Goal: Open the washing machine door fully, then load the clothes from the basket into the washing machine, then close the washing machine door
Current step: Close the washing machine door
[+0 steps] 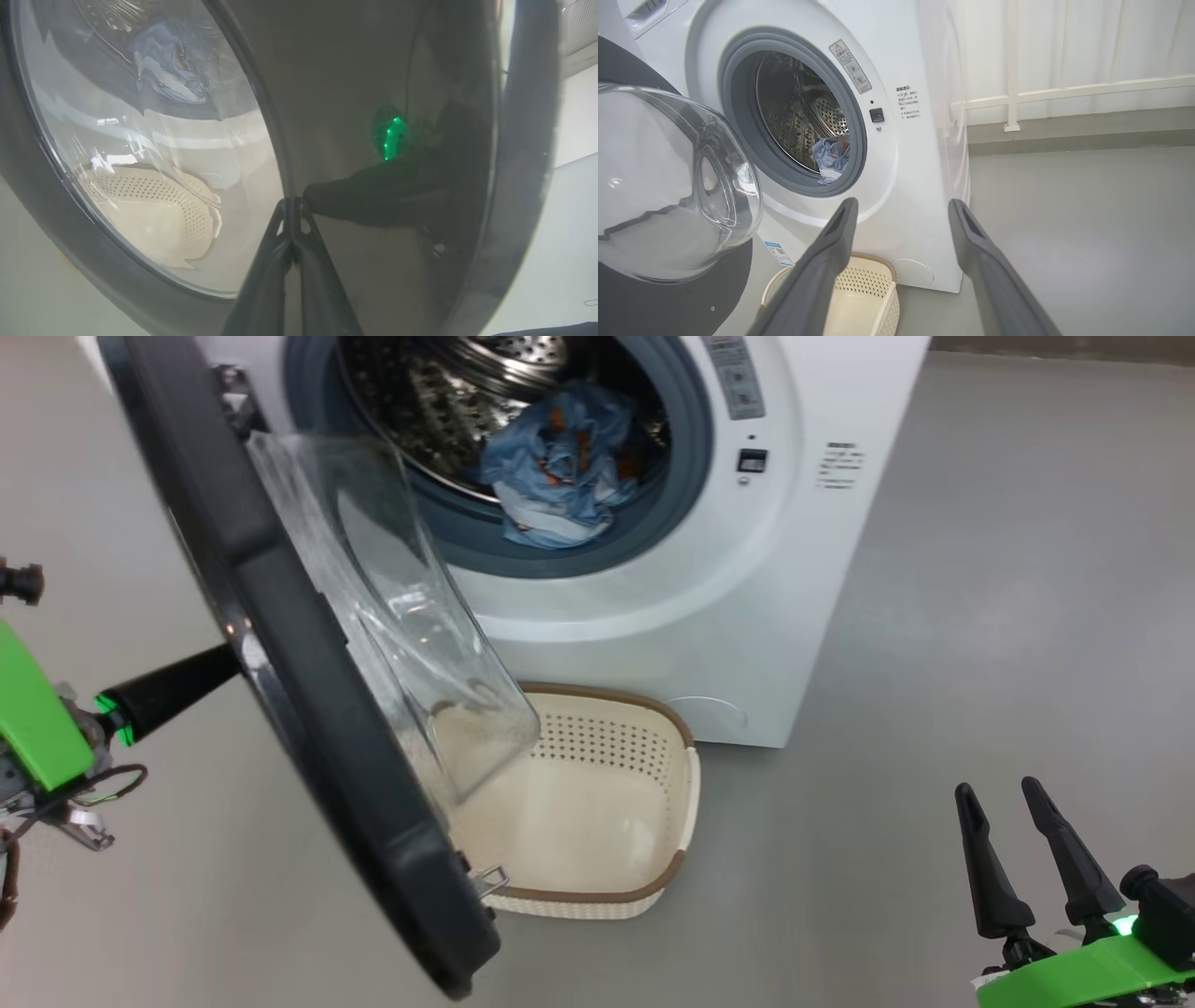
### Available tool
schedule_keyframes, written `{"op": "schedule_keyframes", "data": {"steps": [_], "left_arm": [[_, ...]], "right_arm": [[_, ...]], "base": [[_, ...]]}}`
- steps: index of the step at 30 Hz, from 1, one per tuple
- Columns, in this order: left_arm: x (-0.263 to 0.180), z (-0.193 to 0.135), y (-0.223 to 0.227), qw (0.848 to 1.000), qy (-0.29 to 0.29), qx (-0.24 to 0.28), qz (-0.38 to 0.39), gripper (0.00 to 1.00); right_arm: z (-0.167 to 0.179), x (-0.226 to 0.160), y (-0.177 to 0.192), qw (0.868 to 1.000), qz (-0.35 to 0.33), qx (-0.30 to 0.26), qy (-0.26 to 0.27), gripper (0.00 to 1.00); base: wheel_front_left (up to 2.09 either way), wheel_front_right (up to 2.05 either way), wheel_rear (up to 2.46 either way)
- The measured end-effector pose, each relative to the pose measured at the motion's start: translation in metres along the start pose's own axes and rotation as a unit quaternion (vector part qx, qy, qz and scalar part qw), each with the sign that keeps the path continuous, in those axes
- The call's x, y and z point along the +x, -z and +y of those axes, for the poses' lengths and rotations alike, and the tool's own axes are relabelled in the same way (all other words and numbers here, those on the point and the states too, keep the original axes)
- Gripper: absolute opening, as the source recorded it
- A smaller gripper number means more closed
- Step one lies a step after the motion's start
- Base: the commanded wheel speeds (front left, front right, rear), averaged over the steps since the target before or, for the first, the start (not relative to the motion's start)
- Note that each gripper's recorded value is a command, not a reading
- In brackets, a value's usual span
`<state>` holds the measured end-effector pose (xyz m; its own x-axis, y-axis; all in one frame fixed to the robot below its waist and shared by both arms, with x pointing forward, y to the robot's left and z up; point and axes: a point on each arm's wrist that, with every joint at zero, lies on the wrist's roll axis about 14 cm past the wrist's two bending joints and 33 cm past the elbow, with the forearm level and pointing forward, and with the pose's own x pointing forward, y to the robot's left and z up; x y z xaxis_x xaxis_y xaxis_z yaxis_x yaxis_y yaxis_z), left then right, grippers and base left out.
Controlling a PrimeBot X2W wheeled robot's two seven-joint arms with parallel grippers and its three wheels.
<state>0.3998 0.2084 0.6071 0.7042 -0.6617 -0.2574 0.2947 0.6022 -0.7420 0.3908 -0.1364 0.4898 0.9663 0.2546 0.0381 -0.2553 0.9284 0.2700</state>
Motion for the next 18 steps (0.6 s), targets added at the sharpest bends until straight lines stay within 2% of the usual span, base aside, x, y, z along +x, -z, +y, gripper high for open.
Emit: {"op": "schedule_keyframes", "data": {"steps": [18], "left_arm": [[0.08,-0.024,0.005,0.998,0.052,0.03,0.036,0.0]], "right_arm": [[-0.049,-0.045,-0.017,0.994,-0.027,0.002,0.102,1.0]], "base": [[0.0,0.0,0.0]]}}
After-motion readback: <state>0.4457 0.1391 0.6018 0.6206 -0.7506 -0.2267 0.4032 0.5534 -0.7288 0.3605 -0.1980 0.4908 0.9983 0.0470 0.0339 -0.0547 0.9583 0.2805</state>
